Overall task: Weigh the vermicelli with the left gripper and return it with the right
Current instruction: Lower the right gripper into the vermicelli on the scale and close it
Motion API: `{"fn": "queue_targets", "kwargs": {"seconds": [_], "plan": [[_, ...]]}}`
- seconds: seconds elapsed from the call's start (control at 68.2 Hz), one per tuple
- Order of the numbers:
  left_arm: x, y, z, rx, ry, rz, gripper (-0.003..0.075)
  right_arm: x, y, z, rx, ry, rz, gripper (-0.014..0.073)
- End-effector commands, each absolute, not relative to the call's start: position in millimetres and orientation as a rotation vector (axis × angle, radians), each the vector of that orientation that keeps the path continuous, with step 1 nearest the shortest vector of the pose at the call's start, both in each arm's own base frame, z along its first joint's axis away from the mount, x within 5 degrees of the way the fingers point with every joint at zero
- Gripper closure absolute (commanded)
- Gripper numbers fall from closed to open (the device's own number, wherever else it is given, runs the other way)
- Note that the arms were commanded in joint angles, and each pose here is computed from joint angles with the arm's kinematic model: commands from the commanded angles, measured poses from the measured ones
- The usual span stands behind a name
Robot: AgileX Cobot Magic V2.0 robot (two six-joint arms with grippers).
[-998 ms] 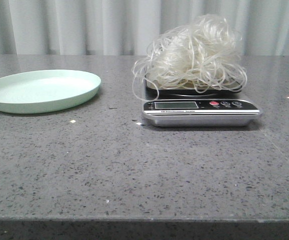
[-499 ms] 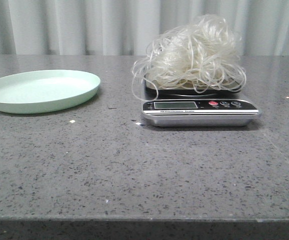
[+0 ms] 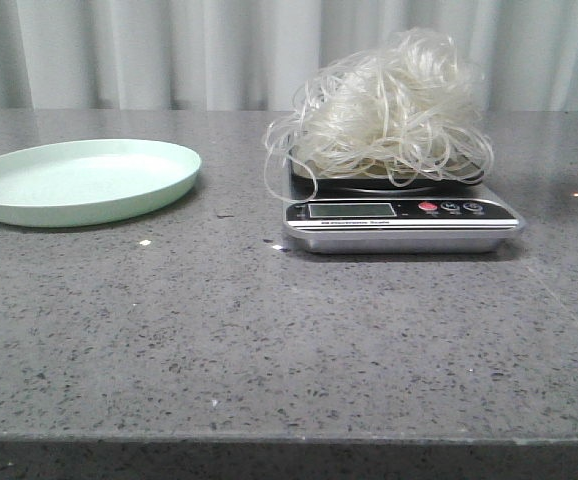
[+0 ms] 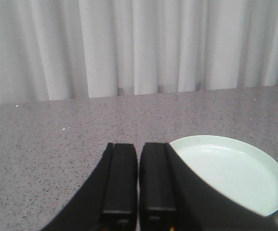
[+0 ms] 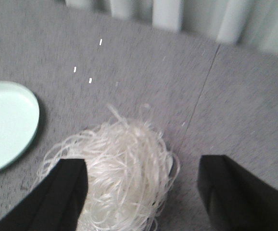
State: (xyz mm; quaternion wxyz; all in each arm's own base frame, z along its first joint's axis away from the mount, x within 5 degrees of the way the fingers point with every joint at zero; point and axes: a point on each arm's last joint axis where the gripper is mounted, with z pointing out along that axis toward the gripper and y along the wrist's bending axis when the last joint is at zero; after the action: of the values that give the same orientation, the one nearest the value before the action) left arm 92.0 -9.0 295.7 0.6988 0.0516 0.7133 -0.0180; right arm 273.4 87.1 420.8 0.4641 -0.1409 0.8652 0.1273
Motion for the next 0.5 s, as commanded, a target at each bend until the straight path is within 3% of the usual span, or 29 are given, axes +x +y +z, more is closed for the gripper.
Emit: {"fn": "queue_targets", "kwargs": {"seconds": [0.0, 0.484], "plan": [[92, -9, 311, 0.106, 1.486, -0.042, 0.0585, 290, 96, 429, -0.363, 2.137, 0.354, -0.0027], [92, -9, 311, 0.110, 1.488, -0.037, 0.0585, 359, 128, 340, -0.348, 2.439, 0.518, -0.0027]]}}
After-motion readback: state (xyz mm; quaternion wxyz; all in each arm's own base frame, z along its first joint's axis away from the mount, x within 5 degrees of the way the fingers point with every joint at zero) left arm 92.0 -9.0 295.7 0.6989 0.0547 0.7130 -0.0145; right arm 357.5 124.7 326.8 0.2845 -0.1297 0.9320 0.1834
